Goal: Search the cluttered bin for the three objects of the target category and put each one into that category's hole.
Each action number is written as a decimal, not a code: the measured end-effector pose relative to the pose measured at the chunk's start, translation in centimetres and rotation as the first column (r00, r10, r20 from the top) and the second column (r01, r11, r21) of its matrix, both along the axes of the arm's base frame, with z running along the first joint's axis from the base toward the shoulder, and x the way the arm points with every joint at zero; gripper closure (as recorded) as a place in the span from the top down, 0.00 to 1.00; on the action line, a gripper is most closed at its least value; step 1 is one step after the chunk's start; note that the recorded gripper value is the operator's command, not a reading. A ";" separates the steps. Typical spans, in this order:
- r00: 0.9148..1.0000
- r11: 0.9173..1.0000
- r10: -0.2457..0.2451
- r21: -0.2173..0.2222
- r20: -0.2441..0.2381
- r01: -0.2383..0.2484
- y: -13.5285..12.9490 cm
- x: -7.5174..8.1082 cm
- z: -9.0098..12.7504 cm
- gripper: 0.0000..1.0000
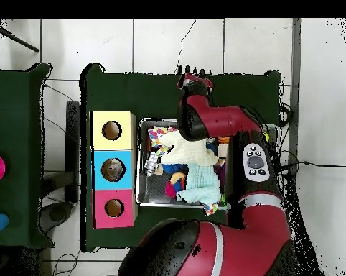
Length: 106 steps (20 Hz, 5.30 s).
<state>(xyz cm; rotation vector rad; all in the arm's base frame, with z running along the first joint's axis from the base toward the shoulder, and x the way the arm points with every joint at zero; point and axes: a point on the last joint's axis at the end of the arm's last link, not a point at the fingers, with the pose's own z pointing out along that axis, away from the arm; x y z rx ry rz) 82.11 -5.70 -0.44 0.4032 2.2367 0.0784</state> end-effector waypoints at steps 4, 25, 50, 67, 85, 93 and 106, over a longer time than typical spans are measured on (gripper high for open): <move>1.000 1.000 0.005 -0.013 -0.009 -0.005 0.0 -0.3 -0.5 1.00; 0.996 0.994 0.042 -0.099 -0.077 -0.049 -3.4 -3.3 -4.5 1.00; 0.996 0.994 -0.085 0.067 -0.038 0.087 -5.1 -2.0 0.9 1.00; 0.994 0.999 0.032 0.038 -0.109 -0.028 4.4 -3.6 -4.7 1.00; 0.995 0.995 -0.002 -0.102 -0.097 -0.008 -1.7 -3.1 -3.7 1.00; 0.996 0.994 -0.006 -0.113 -0.084 -0.003 -2.2 -2.4 -2.8 1.00; 0.831 0.964 -0.263 -0.095 -0.490 0.250 -7.9 -6.3 7.8 1.00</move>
